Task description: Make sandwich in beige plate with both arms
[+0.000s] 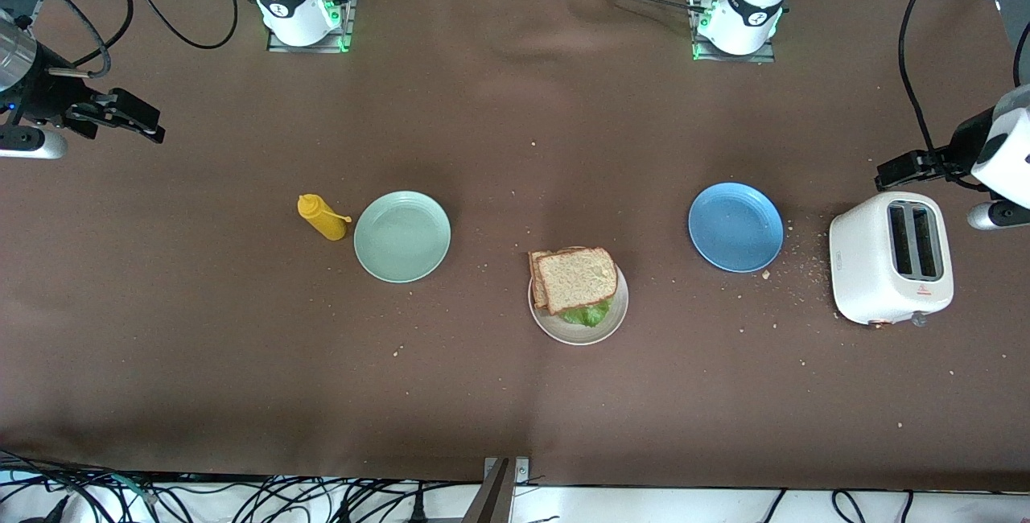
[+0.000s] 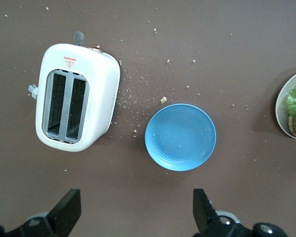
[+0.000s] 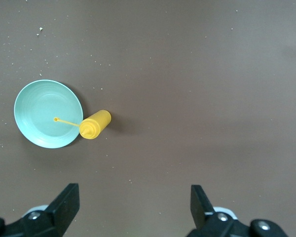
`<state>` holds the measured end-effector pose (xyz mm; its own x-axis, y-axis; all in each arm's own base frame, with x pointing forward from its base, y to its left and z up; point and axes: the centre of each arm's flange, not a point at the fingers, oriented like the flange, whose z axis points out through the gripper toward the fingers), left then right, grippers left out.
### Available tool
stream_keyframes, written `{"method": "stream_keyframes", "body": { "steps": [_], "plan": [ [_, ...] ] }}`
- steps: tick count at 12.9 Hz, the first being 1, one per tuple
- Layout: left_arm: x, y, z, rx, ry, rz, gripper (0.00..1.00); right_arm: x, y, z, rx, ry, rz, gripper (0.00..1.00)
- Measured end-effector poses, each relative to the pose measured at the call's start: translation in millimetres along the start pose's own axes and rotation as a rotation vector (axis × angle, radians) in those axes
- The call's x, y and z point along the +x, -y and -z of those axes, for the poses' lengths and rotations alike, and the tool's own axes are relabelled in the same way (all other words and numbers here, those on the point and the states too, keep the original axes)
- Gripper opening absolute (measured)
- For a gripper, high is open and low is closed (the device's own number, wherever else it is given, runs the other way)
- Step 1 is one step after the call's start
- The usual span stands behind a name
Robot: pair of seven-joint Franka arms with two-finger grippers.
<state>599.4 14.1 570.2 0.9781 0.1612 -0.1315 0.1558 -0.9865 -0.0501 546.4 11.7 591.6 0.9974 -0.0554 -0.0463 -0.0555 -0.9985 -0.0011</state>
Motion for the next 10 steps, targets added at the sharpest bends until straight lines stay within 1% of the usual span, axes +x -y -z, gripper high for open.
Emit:
{"method": "stream_keyframes", "body": {
  "steps": [10],
  "plan": [
    [0.1, -3.6, -0.8, -0.004, 0.001, -0.008, 1.0, 0.0, 0.5, 0.0, 0.0, 0.0, 0.001, 1.0]
  ]
}}
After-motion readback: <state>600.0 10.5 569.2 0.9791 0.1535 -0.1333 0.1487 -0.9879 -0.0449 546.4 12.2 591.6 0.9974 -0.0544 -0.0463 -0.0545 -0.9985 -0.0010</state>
